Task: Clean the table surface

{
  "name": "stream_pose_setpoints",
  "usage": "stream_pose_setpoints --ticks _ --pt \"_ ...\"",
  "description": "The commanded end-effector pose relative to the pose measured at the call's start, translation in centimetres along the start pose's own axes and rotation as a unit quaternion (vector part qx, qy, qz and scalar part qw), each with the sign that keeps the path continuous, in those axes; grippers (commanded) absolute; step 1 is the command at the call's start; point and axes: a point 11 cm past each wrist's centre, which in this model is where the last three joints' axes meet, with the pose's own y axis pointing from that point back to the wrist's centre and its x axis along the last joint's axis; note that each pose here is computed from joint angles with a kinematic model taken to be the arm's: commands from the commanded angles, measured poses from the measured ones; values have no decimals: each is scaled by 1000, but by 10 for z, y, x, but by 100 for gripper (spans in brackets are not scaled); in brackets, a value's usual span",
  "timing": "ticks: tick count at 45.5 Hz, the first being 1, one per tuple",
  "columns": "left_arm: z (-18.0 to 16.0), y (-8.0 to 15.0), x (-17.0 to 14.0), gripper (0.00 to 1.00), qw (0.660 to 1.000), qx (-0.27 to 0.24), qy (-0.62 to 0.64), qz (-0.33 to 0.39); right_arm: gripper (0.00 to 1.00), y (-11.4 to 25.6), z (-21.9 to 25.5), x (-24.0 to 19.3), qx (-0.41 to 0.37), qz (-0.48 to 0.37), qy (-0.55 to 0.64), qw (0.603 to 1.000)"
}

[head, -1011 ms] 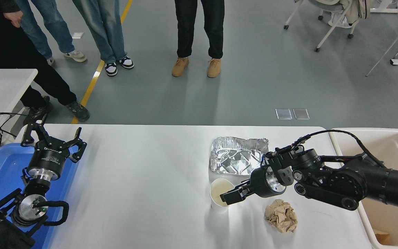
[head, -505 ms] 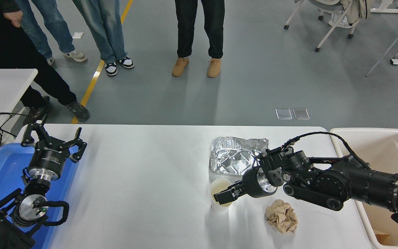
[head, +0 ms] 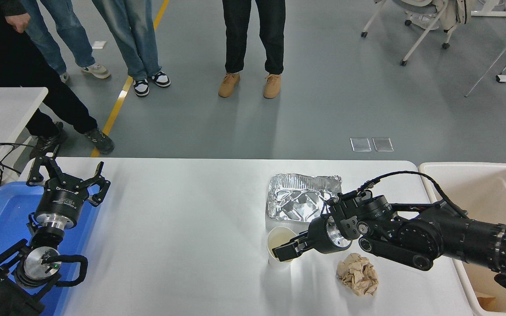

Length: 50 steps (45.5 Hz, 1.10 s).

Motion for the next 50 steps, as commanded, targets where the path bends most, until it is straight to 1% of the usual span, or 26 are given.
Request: stream_pose_setpoints --ticks 1,5,10,13,20,21,23,25,28,35,40,50 --pt "0 0 0 99 1000 0 0 0 85 -2 -2 -2 6 0 9 1000" --pt "0 0 0 99 1000 0 0 0 85 -3 -2 -2 7 2 12 1000" --pt "1 0 0 99 1000 -1 0 0 82 -4 1 -1 2 7 12 1000" --pt "0 0 0 99 1000 0 0 0 73 -5 2 -4 2 6 19 1000" --pt "0 0 0 99 1000 -1 0 0 71 -5 3 -4 6 12 30 999" --pt "0 0 0 99 1000 0 0 0 69 -5 4 -3 6 13 31 999" --pt "0 0 0 99 1000 0 0 0 61 -5 2 -1 11 13 32 999" --pt "0 0 0 99 1000 0 0 0 51 -5 1 -2 14 11 32 999" --pt "0 0 0 99 1000 0 0 0 39 -4 3 0 11 10 33 999" --pt "0 0 0 99 1000 0 0 0 18 -4 4 -2 9 9 33 999" --pt "0 0 0 99 1000 0 0 0 0 -5 7 -6 4 1 37 999" --pt "0 0 0 99 1000 0 0 0 0 -3 5 -1 17 3 43 999"
